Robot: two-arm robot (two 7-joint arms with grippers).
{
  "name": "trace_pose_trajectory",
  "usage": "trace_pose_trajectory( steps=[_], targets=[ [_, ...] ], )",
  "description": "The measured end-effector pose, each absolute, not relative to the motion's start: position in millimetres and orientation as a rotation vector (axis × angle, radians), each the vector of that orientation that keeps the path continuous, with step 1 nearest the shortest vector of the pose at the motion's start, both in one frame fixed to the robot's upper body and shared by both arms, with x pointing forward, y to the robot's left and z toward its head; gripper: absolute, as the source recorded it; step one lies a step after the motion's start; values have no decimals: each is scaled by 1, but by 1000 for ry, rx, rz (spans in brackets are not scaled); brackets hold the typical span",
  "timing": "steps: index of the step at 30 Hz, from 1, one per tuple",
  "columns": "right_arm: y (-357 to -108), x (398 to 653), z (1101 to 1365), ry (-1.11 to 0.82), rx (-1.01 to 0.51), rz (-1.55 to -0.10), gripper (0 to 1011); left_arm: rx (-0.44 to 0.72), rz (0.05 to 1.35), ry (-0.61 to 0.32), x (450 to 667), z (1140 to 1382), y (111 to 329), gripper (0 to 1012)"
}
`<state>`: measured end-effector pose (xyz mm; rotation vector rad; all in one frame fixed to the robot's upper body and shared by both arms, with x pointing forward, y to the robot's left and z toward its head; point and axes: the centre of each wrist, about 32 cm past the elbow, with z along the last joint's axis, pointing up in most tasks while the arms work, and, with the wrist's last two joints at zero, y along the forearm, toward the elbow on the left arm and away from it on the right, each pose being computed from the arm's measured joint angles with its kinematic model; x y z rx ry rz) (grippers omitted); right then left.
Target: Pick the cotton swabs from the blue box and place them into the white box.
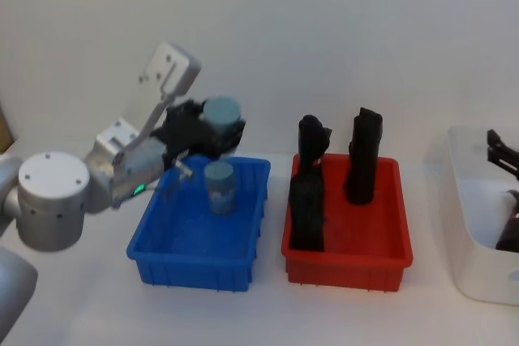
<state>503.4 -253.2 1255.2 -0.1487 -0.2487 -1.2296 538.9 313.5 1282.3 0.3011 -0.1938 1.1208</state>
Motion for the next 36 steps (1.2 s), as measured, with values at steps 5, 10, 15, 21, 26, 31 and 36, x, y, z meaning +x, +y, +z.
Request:
trace_pose_trajectory(
  steps=[5, 10, 15, 21, 26, 31, 36],
  targets=[
    [-250, 505, 1255, -292, -131, -1173, 1001, 263, 1080, -279, 542, 1306, 304, 666],
    [-247, 506, 1255, -328, -115, -1114, 1001, 229, 1032, -346, 546, 1326, 294, 666],
    [-242, 509, 1255, -366, -100, -1039, 1002, 190, 968, -414, 551, 1346, 281, 666],
    [-236, 511, 1256, -392, -95, -979, 1002, 158, 883, -475, 556, 1365, 263, 666],
    [-231, 512, 1255, -401, -97, -962, 1002, 146, 822, -502, 559, 1374, 250, 666],
    [-227, 512, 1255, -405, -100, -958, 1001, 146, 766, -511, 561, 1378, 238, 666],
    [-223, 513, 1254, -404, -100, -963, 1002, 149, 737, -505, 561, 1377, 231, 666]
  ],
)
